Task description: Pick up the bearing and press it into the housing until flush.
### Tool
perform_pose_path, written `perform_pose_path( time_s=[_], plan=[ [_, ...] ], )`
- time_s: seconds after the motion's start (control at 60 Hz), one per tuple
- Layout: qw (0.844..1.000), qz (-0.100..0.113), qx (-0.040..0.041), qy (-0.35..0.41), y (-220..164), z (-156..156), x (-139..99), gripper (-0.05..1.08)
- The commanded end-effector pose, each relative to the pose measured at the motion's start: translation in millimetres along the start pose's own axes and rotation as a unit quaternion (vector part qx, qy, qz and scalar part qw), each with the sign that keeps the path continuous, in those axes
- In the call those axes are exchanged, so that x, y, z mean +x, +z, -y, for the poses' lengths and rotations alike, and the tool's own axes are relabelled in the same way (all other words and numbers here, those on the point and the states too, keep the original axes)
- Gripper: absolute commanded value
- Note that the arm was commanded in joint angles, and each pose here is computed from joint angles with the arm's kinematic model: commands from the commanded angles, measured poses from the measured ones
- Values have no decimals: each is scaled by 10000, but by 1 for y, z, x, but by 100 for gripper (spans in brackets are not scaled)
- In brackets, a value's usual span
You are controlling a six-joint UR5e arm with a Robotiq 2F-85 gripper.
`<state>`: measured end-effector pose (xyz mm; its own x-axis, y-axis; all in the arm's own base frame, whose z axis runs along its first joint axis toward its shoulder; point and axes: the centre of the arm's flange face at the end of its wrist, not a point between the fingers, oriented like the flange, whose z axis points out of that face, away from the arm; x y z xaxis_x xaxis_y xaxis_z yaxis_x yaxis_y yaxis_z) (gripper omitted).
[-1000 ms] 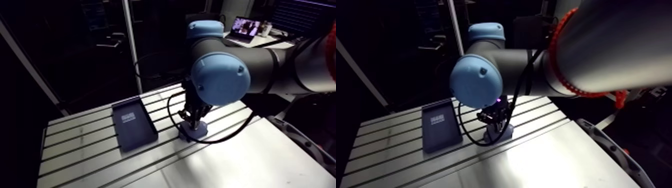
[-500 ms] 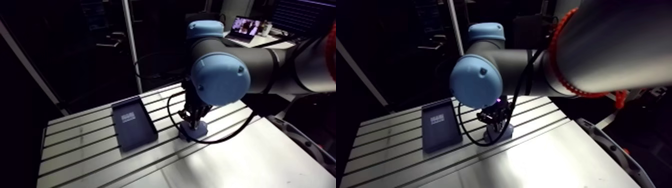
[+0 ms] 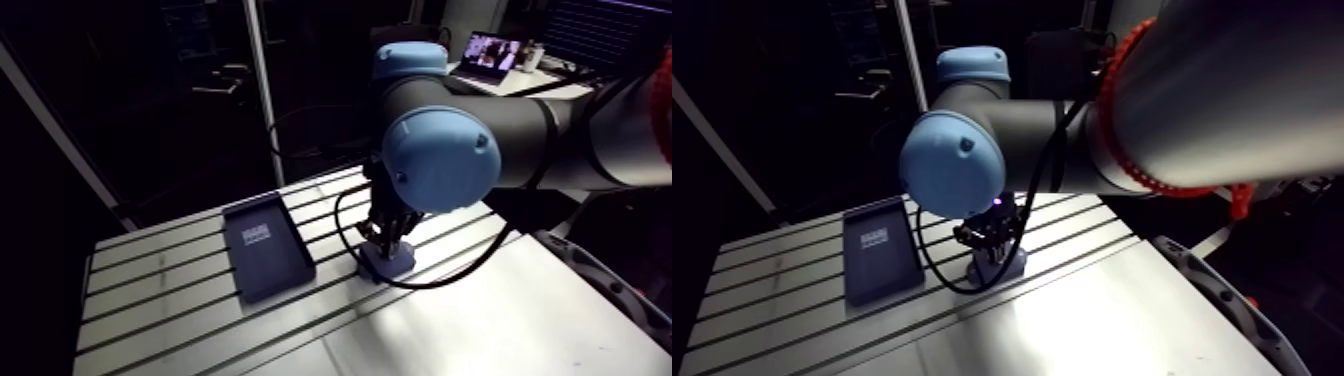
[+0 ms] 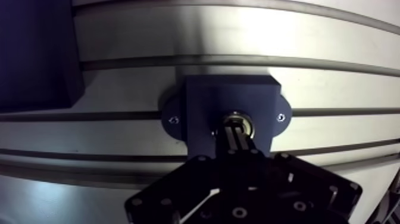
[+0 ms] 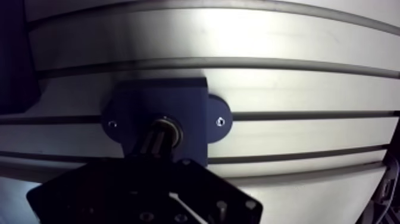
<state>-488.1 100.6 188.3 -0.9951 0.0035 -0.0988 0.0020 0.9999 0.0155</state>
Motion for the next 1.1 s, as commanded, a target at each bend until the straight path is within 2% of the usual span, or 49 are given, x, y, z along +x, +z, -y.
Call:
perform_pose_path(
  time_s=[0.017, 1.1],
  plan=[
    [10000, -6, -2, -6, 0, 0, 0, 100],
    [10000, 27, 14, -8, 3, 1, -2, 100]
  ],
)
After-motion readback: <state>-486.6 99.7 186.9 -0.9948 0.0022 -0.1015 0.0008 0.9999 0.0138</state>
